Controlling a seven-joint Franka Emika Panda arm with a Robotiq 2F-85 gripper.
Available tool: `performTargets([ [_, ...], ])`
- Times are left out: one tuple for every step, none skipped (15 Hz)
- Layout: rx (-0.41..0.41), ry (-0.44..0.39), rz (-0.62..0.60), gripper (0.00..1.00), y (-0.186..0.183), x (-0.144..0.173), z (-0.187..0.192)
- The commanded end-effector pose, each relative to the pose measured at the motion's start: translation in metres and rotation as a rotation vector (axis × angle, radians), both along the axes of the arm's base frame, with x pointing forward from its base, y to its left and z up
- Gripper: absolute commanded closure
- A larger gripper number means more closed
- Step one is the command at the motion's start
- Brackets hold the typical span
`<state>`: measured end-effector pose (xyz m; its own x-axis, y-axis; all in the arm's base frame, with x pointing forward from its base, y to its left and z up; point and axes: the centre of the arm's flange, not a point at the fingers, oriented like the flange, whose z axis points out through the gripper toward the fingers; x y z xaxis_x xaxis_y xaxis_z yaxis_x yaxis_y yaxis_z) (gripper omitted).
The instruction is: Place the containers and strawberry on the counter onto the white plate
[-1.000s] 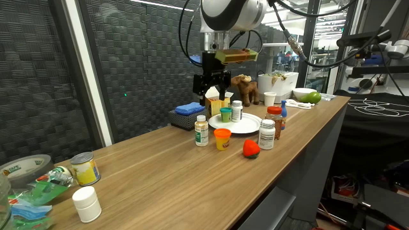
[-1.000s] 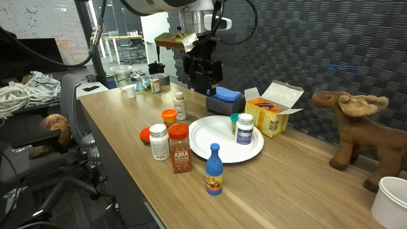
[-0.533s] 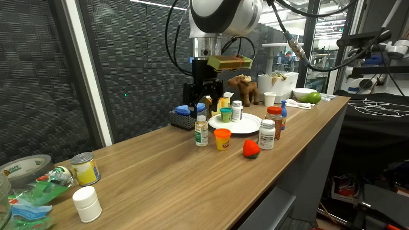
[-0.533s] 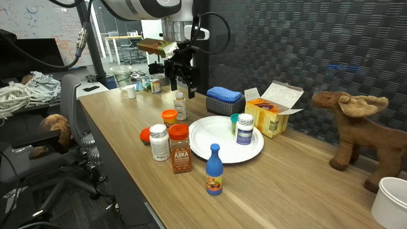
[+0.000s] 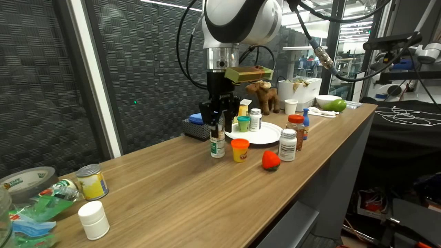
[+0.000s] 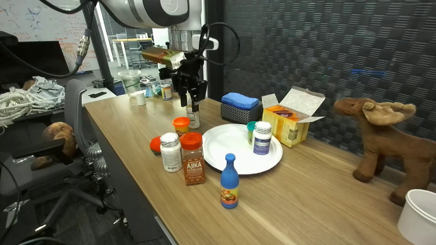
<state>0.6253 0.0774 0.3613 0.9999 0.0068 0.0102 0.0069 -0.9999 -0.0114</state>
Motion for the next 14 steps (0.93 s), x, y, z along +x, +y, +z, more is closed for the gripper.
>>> performTargets([
  [0.014,-0.031,0.017,0.72,0.003,-0.008,0.011],
  [0.01,-0.038,0.022,0.8,0.004,-0.009,0.012],
  [0.009,-0.042,0.025,0.82,0.005,-0.009,0.013],
  [0.007,-0.045,0.029,0.82,0.006,-0.009,0.014],
  [0.006,-0.047,0.032,0.82,0.007,-0.01,0.014],
  [0.005,-0.049,0.035,0.82,0.007,-0.01,0.014],
  [0.005,-0.051,0.037,0.82,0.008,-0.01,0.014],
  [0.005,-0.051,0.039,0.82,0.008,-0.011,0.014],
  [0.004,-0.054,0.041,0.82,0.008,-0.011,0.014],
  [-0.004,-0.06,0.041,0.82,0.007,-0.011,0.015],
  [-0.011,-0.068,0.04,0.82,0.006,-0.01,0.018],
  [-0.02,-0.08,0.036,0.82,0.003,-0.01,0.023],
  [-0.029,-0.098,0.028,0.82,-0.002,-0.009,0.03],
  [-0.034,-0.111,0.023,0.82,-0.006,-0.008,0.037],
])
